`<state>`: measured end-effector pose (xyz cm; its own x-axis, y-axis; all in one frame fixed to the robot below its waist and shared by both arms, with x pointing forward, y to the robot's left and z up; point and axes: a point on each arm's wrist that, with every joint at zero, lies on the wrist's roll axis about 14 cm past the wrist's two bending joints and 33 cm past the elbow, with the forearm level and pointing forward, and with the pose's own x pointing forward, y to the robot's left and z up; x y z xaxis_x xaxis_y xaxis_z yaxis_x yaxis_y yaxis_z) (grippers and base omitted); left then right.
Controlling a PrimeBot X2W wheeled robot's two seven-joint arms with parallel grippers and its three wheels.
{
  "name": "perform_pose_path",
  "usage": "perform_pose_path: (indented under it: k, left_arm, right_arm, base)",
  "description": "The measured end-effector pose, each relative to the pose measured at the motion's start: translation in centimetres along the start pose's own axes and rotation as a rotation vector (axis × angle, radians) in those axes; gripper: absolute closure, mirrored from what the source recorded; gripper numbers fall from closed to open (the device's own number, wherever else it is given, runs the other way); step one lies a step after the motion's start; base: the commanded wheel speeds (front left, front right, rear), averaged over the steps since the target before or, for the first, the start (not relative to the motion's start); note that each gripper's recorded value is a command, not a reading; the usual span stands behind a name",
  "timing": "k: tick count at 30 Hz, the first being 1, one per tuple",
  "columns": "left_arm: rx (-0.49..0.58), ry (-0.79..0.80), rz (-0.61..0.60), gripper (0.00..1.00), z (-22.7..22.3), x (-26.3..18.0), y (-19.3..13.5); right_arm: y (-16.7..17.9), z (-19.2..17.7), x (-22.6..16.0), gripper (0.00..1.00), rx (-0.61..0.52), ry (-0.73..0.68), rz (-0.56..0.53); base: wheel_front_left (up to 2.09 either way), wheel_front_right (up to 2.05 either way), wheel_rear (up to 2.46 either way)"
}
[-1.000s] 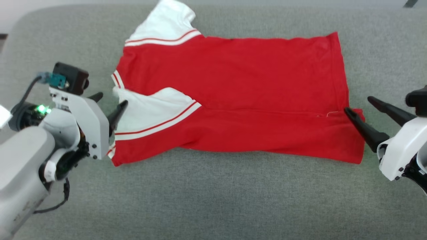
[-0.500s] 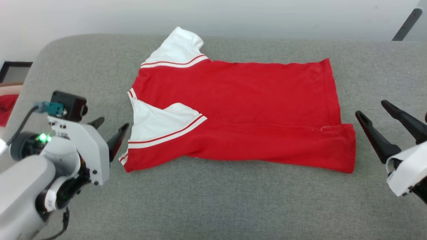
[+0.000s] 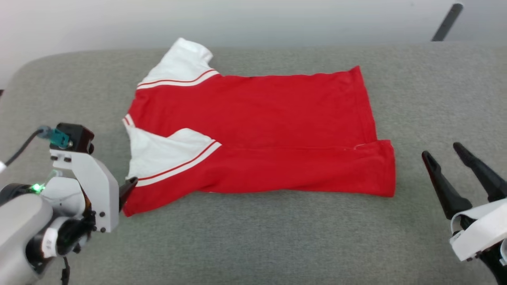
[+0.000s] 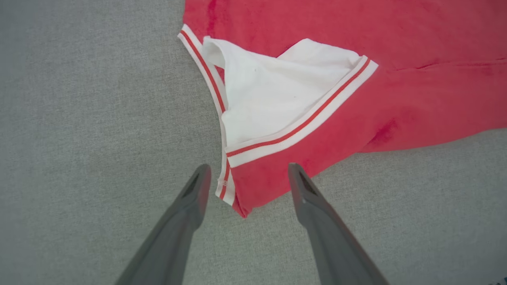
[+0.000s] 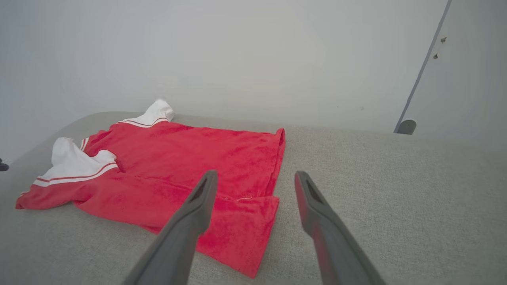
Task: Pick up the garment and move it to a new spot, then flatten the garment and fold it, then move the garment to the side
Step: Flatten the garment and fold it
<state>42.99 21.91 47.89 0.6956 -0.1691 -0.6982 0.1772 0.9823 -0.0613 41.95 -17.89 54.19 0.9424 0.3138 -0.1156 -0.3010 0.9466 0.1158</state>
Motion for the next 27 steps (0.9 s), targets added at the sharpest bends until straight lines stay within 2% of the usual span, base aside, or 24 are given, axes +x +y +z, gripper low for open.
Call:
perform_pose_path:
  k: [15,27]
  left_arm:
    - [-0.07,0.359,-0.011,0.0,-5.4,5.4,0.7]
    - [-0.126,0.441,0.001,0.0,-7.0,7.2,1.3]
  right_arm:
    - [-2.7,-2.7,-2.5,0.0,0.096,0.049,-0.144]
    - [-3.0,-3.5,-2.1,0.0,0.124,0.076,-0.155]
  base:
    - [0.0,0.0,0.0]
    - [0.0,0.0,0.0]
